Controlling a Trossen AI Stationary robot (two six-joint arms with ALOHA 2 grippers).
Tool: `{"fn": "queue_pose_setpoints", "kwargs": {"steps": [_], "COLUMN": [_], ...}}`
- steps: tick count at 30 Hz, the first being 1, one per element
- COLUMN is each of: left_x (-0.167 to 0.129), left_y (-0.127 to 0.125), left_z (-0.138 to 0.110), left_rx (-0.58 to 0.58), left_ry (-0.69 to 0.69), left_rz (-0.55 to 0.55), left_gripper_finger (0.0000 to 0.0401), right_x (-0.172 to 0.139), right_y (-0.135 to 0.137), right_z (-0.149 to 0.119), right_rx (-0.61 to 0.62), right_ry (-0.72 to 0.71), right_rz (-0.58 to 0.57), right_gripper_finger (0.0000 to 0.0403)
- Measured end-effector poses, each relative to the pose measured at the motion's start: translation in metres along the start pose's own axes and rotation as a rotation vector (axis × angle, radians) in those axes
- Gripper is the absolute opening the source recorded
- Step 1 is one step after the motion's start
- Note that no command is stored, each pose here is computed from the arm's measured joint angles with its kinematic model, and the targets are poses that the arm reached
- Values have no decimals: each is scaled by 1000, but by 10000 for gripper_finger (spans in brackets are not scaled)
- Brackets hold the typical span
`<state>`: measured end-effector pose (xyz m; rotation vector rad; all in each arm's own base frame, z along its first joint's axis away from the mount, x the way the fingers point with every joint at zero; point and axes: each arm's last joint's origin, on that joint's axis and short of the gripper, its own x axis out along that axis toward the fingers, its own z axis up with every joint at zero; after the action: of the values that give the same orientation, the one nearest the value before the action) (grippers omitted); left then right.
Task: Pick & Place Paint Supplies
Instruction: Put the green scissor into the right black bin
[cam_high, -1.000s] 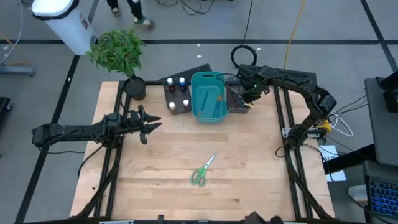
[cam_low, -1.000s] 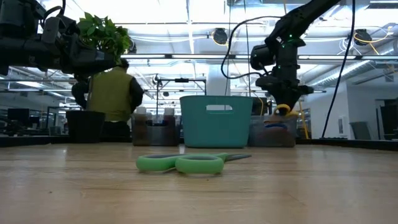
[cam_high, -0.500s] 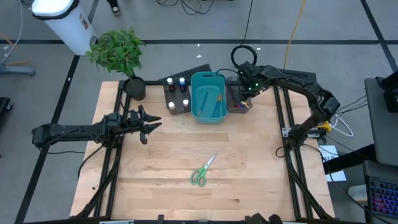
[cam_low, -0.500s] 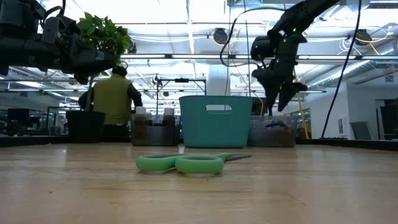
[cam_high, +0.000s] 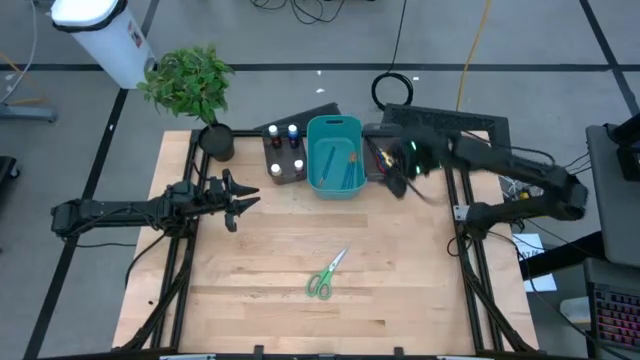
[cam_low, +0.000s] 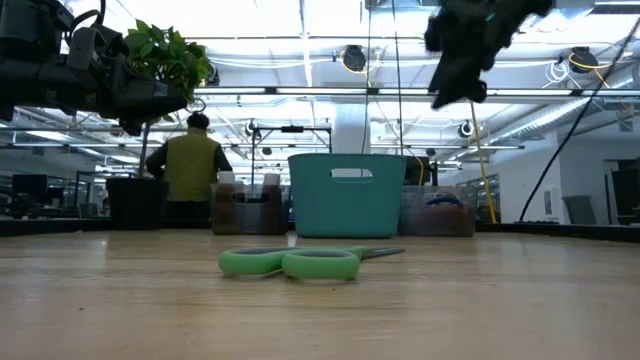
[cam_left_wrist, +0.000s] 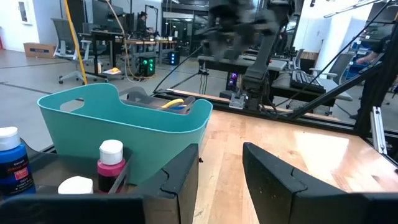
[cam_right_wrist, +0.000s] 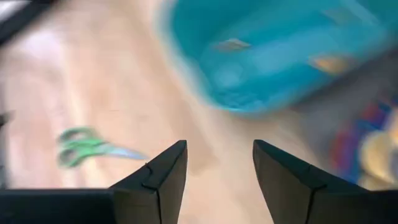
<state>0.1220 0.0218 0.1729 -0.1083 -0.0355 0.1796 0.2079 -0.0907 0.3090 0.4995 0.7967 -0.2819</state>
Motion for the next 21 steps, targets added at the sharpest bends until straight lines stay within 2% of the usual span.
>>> {"fn": "queue_pose_setpoints", "kwargs": {"steps": [5,7,10,15,21], "left_x": [0,0,0,0,0], "left_y": [0,0,0,0,0], "left_z": [0,0,0,0,0], "left_rx": [0,0,0,0,-1], "left_ry": [0,0,0,0,0], "left_rz": [0,0,0,0,0], "left_gripper_finger": [131,131,131,131,131], "right_x": [0,2,7,18,23], "right_y": [46,59,69,67,52], "right_z": [-46,-67,-99,-139,-165], "right_rx": [-197,-266,-349,-422,-423], "right_ry": [-190,-273,-370,-509,-578], "right_rz": [257,371,481,519,554], "right_gripper_finger": [167,165,162,159,157]}}
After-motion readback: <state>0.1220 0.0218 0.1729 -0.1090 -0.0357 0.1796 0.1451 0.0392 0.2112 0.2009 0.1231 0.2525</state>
